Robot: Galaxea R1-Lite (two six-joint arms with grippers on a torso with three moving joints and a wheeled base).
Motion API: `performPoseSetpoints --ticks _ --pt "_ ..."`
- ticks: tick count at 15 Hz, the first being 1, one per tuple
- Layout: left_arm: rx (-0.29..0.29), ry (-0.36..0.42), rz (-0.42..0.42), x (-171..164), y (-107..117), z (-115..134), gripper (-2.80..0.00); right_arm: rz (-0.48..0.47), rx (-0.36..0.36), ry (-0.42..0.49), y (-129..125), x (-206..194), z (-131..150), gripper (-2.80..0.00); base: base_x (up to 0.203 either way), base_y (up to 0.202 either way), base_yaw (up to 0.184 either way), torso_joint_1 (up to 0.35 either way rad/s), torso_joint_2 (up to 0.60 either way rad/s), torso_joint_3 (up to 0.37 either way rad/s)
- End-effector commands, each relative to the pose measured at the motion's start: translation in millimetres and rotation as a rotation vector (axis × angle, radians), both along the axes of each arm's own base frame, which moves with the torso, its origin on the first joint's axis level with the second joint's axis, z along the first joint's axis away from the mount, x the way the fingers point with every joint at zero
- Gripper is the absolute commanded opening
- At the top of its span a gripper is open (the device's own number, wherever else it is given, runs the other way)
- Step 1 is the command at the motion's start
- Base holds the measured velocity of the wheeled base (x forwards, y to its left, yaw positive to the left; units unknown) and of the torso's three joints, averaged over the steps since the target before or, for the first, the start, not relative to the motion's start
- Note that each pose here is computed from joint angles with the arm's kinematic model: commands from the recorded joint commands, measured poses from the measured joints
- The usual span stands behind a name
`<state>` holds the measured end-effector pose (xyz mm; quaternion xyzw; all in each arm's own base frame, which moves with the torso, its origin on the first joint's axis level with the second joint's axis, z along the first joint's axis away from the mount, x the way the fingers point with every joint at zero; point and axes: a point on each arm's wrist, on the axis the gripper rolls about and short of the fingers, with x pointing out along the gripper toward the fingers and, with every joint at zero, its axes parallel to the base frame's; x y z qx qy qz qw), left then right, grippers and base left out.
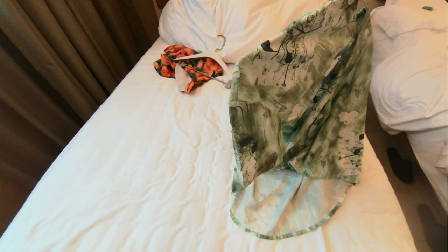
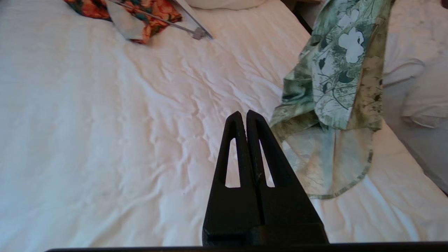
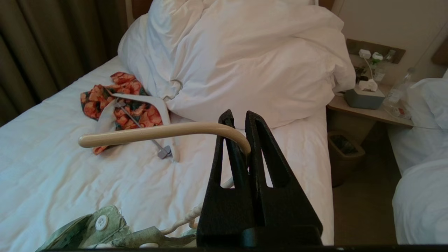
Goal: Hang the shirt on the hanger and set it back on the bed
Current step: Take the clothes hanger out of the clothes
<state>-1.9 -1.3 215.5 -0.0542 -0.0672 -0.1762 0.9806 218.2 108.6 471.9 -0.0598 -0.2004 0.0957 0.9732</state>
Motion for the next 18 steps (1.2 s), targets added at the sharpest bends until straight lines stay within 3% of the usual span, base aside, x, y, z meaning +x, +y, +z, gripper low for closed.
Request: performPoseSetpoints --ticks 1,6,18 --pt "-0.009 -0.031 0.026 -8.1 2.0 -3.5 -2.8 0.0 -0.001 0.006 3.8 2.1 -1.8 -2.8 0.0 0.0 0.0 0.0 0.0 0.0" --pt "-0.015 -0.047 0.081 -16.5 3.3 -20.1 -2.8 -0.002 -0.017 -0.016 13.2 -4.9 0.5 -2.8 0.0 0.0 0.0 0.0 0.0 0.0" --pt "-0.009 -0.031 0.362 -15.0 1.1 -24.7 -2.8 -0.015 -0.002 -0.034 7.5 -15.8 6.5 -2.8 0.0 0.0 0.0 0.0 0.0 0.0"
